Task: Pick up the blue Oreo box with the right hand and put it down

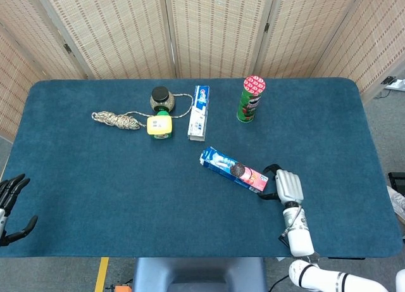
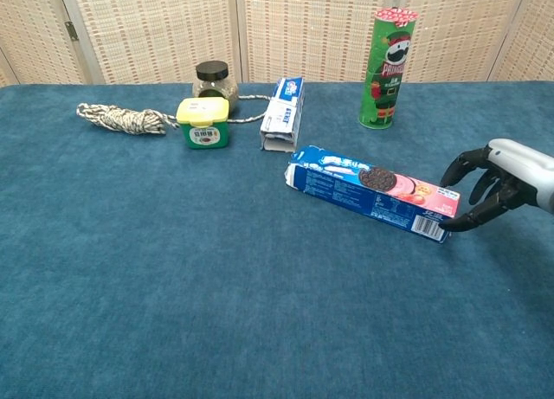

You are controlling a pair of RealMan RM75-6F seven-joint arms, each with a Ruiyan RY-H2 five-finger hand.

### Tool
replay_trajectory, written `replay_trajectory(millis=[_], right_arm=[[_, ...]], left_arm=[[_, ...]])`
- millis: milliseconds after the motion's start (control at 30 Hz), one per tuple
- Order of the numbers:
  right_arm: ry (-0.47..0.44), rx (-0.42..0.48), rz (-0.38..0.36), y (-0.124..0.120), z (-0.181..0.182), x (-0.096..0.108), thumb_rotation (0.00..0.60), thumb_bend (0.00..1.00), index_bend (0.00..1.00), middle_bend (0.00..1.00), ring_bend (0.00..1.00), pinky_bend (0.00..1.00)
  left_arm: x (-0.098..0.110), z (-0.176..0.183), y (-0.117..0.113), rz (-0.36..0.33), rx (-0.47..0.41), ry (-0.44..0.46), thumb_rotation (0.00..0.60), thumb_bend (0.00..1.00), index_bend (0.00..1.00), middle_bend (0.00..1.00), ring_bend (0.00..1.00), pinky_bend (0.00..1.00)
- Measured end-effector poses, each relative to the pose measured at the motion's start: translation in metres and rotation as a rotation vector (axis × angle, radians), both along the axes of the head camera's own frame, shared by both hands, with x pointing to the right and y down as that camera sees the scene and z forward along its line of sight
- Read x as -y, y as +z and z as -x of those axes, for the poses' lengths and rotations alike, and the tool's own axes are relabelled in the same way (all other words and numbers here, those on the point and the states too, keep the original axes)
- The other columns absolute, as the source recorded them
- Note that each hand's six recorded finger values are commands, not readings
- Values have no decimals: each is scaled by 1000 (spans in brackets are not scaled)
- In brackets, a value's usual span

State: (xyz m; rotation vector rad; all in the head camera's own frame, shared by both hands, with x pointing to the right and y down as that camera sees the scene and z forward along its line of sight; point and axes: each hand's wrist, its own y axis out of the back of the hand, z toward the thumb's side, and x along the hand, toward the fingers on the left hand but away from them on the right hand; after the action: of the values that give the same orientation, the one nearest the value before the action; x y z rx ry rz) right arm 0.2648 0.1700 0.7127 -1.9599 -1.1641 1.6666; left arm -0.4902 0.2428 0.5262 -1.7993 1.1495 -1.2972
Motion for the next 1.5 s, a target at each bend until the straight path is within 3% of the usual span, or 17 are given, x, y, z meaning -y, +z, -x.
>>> replay_trajectory(millis=[300,700,967,1167,1500], right_arm=[[-7,-28,0,4,2,2,600,140,492,351,447,378],[-45,-39,-18,-8,-18,16,600,141,502,355,451,379],[-192,-117,-54,-47,-49,44,600,141,502,339,433,379],[-227,-153,-79,-85,-65,65,600,140,502,335,419,364],[-335,-224,54,-124,-84,94,600,141,502,285,325,289]], left_arm=[[-1,0,0,0,-3,4,600,408,0,74,58,74],[0,0,2,5,5,3,600,409,0,76,59,74],[1,0,5,25,2,4,600,409,0,76,60,75],[3,2,8,42,8,-5,600,408,0,77,61,75],[6,1,18,86,24,-1,600,409,0,77,71,75]])
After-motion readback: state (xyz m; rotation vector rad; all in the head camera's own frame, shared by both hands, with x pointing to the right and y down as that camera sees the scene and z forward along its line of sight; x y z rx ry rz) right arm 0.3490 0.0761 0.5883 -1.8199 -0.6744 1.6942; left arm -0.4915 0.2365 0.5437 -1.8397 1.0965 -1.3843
